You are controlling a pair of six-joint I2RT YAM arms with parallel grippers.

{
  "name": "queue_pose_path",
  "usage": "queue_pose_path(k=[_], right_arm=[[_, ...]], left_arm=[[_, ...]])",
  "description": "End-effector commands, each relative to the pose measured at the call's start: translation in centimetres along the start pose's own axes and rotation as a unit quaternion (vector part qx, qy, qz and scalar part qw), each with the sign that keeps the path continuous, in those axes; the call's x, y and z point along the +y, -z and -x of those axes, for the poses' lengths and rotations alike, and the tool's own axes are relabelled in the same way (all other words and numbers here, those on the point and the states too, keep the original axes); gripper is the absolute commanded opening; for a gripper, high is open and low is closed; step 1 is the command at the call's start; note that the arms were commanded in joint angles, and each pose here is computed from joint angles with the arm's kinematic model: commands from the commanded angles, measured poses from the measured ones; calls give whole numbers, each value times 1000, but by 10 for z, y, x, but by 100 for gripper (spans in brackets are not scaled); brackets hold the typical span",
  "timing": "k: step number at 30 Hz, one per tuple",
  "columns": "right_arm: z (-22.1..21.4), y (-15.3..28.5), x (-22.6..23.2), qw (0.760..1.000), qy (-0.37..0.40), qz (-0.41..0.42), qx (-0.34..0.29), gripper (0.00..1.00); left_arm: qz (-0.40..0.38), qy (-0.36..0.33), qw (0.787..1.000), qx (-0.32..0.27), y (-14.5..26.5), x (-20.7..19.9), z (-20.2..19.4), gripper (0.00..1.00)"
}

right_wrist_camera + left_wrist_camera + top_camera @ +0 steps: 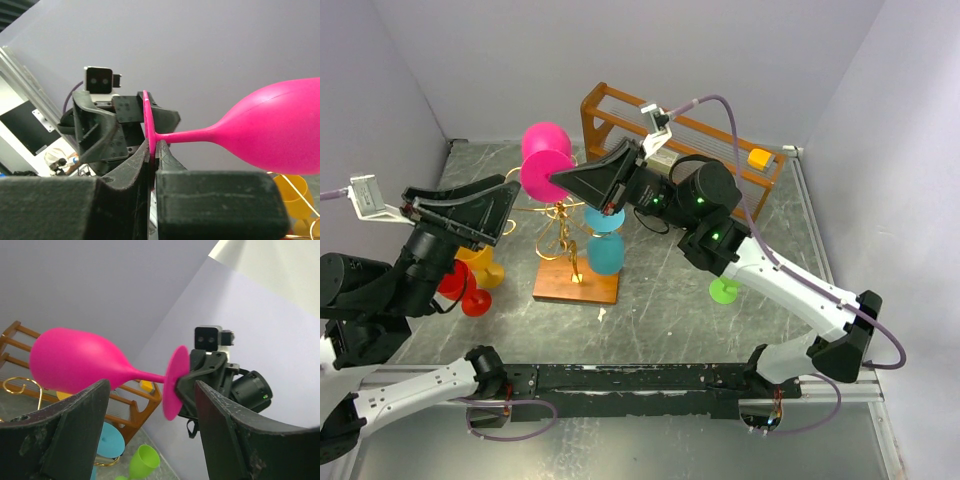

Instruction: Place the wine glass upside down on the wine glass rack

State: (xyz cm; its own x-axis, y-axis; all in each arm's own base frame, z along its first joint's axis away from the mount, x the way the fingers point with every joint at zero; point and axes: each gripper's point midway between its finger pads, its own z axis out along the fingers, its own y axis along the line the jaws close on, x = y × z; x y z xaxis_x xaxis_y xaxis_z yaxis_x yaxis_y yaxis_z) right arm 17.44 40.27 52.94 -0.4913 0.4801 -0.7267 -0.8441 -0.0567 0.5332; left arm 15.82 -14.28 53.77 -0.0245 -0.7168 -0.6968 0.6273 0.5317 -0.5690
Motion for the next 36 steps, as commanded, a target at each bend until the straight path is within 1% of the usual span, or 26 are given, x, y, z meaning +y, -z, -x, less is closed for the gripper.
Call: queue_pose_path(k=[1,7,12,13,16,18,19,20,23,24,27,30,32,36], right_arm=[[14,4,24,999,4,38,-19,0],[10,2,22,999,2,36,-9,0],[7,2,23,999,-2,42,-2,0],[6,1,23,999,-3,44,0,0],[3,1,24,999,-6,48,7,0],[2,2,25,999,-6,49,8,0],[2,2,24,999,-6,49,9,0],[2,3,24,999,-6,48,8,0],[3,5,21,999,-4,38,4,0],[3,6,19,999,-3,32,2,2],[4,8,12,1000,-5,8,-2,30],[4,12,0,999,-10,-31,-5,47],[6,18,-7,998,-12,-60,-10,56],[9,35,-25,993,-8,-117,-31,66]], left_arm=[[27,-16,999,10,-6,12,-13,79],[-37,-17,999,33,-16,-15,-22,68],[-65,-17,997,40,-18,-27,-25,54],[-65,-18,997,40,-19,-27,-25,51],[-65,-21,997,43,-21,-28,-26,36],[-66,-24,997,42,-22,-29,-26,22],[-65,-27,997,43,-23,-28,-26,12],[-62,-30,997,42,-24,-27,-26,8],[-54,-45,997,36,-27,-24,-24,7],[-49,-51,997,34,-28,-22,-22,7],[-29,-74,996,33,-33,-16,-20,7],[-14,-103,994,28,-37,-10,-18,7],[5,-106,994,20,-41,-4,-16,7],[28,-124,992,21,-49,4,-21,7]])
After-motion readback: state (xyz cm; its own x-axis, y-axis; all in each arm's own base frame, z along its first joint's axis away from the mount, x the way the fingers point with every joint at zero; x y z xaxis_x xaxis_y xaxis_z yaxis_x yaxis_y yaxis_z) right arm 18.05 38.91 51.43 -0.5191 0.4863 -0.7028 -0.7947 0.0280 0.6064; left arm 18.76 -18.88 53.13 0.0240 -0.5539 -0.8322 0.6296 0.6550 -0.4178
